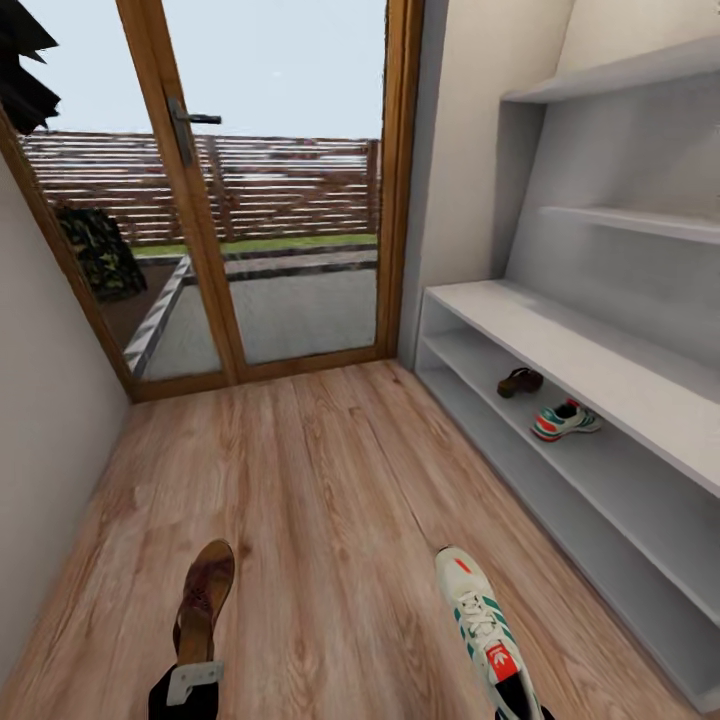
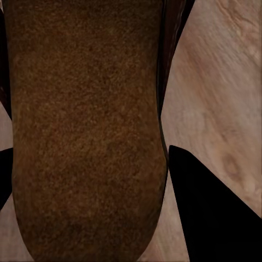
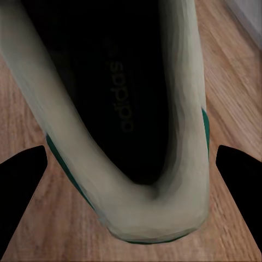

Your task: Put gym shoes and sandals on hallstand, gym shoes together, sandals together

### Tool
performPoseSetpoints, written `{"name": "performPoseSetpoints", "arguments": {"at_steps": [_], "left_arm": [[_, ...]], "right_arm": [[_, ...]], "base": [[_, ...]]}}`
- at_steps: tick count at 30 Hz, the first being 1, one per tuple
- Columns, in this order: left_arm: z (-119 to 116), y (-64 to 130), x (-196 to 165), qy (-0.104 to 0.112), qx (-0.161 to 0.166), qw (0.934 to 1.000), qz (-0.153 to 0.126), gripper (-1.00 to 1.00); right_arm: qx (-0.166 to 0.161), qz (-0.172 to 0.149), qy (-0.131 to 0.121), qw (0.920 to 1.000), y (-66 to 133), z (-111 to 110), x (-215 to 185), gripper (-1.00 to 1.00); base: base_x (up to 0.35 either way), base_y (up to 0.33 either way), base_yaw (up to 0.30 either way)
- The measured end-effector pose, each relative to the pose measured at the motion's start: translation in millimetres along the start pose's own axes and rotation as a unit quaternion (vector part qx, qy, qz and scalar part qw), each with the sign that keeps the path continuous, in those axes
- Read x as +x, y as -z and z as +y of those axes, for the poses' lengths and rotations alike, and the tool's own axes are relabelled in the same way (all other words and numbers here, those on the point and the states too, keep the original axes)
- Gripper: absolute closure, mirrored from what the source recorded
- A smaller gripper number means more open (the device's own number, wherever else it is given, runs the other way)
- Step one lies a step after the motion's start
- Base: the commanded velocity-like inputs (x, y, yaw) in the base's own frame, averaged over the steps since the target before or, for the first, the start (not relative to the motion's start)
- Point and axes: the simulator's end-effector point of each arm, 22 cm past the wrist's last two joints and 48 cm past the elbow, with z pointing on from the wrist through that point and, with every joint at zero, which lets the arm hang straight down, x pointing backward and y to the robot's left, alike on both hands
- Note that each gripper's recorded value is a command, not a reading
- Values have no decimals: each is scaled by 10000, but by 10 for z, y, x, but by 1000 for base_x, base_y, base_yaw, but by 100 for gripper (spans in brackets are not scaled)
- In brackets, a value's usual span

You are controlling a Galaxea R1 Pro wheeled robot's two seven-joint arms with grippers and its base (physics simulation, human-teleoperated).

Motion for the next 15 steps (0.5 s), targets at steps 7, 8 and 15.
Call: {"name": "performPoseSetpoints", "arguments": {"at_steps": [7,8,15], "left_arm": [[-1,1,4,2,-1,10000,4,100],[-1,1,4,1,-1,10000,4,100],[-3,1,3,-2,2,10000,4,100]], "right_arm": [[3,0,-6,10000,-1,-1,-1,100],[3,3,-6,10000,-1,-1,1,100],[3,7,-8,10000,0,-1,3,100]], "base": [[308,165,-25],[314,141,-109],[321,129,-216]]}}
